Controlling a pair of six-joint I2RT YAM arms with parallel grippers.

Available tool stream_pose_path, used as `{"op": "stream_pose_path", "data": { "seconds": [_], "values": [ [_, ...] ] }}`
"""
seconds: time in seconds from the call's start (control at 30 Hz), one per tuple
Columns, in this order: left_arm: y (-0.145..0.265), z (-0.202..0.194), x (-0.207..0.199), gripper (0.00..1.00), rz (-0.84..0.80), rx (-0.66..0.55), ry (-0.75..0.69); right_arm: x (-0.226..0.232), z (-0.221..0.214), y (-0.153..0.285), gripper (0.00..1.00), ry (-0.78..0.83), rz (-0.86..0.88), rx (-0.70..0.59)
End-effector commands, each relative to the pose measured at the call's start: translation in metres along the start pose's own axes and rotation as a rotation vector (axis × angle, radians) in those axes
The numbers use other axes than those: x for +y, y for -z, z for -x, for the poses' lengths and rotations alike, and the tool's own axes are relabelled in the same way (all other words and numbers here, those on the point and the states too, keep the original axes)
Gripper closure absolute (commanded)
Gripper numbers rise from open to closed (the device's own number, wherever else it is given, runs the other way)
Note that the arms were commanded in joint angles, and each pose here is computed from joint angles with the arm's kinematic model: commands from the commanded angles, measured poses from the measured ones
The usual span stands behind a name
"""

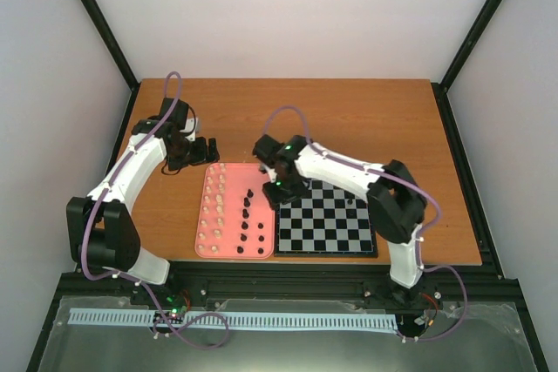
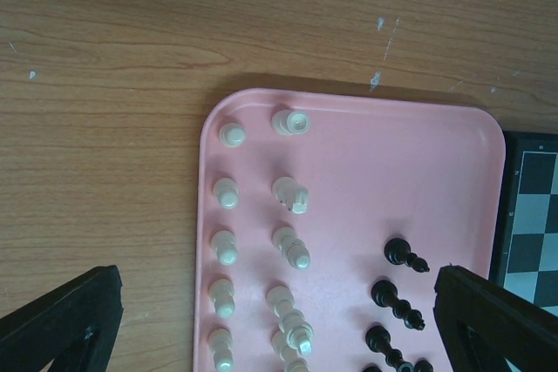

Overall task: Set up the chess pieces on the board
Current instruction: Pick up the chess piece from the storage box.

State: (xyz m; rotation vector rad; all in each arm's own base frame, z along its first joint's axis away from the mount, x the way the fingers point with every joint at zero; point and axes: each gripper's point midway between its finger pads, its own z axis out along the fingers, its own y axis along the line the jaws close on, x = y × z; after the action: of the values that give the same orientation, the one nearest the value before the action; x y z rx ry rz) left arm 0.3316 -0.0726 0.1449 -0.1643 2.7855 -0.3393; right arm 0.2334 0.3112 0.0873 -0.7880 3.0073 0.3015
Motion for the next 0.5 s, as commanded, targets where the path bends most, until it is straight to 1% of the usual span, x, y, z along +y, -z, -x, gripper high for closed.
{"op": "stream_pose_path", "data": {
  "seconds": [0.0, 0.17, 0.27, 0.47],
  "values": [
    [0.007, 0.006, -0.008, 0.0, -0.03, -0.029, 0.006, 0.042, 0.009, -0.008, 0.47, 0.127, 0.052, 0.005],
    [0.007, 0.006, -0.009, 0.0, -0.042, -0.033, 0.008, 0.067, -0.003, -0.03, 0.48, 0.18, 0.099, 0.061],
    [0.007, 0.005, -0.01, 0.0, -0.049, -0.035, 0.01, 0.068, -0.009, -0.044, 0.48, 0.185, 0.097, 0.096],
    [0.009, 0.004, -0.009, 0.0, -0.044, -0.038, 0.008, 0.074, -0.014, -0.06, 0.54, 0.2, 0.123, 0.134]
  ]
}}
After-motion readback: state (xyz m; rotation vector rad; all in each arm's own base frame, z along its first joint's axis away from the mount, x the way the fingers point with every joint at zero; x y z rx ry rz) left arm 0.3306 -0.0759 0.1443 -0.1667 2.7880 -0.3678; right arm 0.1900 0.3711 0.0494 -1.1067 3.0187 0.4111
